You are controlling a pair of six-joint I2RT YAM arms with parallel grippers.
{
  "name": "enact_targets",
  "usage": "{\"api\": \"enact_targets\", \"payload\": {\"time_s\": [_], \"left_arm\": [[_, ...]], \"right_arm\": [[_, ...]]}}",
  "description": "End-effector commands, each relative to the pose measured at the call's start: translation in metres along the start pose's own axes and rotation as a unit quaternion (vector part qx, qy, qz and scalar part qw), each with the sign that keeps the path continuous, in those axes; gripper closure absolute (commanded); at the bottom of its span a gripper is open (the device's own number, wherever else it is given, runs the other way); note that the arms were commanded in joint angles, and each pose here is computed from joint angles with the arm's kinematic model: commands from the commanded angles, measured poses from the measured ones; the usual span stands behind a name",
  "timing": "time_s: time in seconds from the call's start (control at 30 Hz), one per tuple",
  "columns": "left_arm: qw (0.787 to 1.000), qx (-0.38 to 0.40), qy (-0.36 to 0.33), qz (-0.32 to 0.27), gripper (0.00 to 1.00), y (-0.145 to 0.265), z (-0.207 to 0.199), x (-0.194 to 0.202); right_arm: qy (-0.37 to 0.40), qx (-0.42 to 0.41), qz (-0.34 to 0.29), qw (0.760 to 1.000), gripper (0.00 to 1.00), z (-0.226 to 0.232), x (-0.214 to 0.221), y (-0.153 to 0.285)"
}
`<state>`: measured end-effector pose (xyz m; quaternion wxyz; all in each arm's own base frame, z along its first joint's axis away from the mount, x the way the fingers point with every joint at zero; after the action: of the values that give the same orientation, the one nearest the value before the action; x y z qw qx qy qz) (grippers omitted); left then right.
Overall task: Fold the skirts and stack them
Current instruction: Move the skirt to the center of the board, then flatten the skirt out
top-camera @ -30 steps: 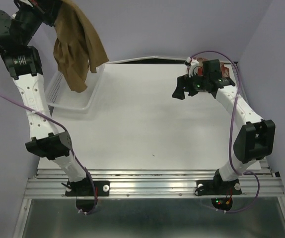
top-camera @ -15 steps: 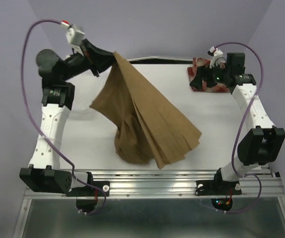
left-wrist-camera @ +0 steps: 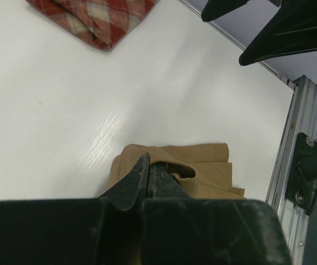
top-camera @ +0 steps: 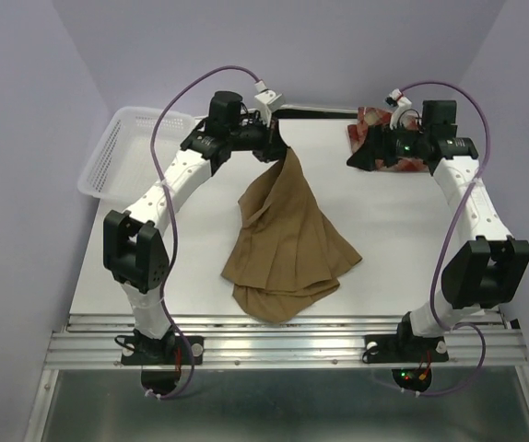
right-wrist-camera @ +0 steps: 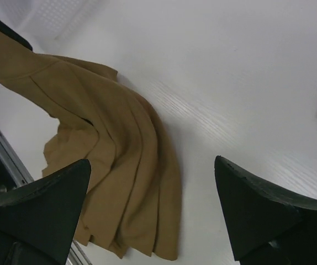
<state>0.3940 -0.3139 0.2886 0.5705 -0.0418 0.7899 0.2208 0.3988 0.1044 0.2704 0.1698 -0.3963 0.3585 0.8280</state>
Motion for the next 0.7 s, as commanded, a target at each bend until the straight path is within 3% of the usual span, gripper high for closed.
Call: {"api": "enact_targets", "payload": {"time_s": [0.0, 0.13, 0.23, 0.33, 0.5, 0.67], "left_arm": [[0.995, -0.017, -0.077, -0.065, 1.00, 0.009, -0.029, -0.055], [0.991, -0.062, -0.050, -0.107, 1.00, 0.008, -0.040, -0.071], [0.987, -0.104, -0.021, -0.124, 1.00, 0.008, -0.040, -0.081], [0.979, -0.158, 0.008, -0.131, 1.00, 0.005, -0.042, -0.091], [0.968, -0.214, 0.030, -0.127, 1.00, -0.005, -0.043, -0.095], [0.962, -0.239, 0.038, -0.125, 1.00, -0.009, -0.038, -0.095]], "right_arm": [[-0.040, -0.088, -0.041, 0.995, 0.03, 0.047, -0.026, 0.001], [-0.027, -0.102, -0.094, 0.990, 0.10, 0.086, -0.034, -0.009], [-0.042, -0.104, -0.103, 0.988, 0.18, 0.107, -0.035, -0.021], [-0.039, -0.100, -0.096, 0.990, 0.19, 0.122, -0.029, -0.036], [-0.037, -0.075, -0.079, 0.993, 0.19, 0.124, -0.021, -0.053], [-0.041, -0.057, -0.074, 0.995, 0.26, 0.121, -0.016, -0.060]]}}
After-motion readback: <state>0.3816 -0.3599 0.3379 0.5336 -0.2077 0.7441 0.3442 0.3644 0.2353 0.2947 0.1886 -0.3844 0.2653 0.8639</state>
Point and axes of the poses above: each gripper's point midway between its finger pads, its own y axis back along the fingers, its own z axis along the line the jaws close on, x = y × z, the point moved 1 cm from there along y, back along the fingers, and after that the axes turned 6 degrees about -y, right-handed, at the moved point
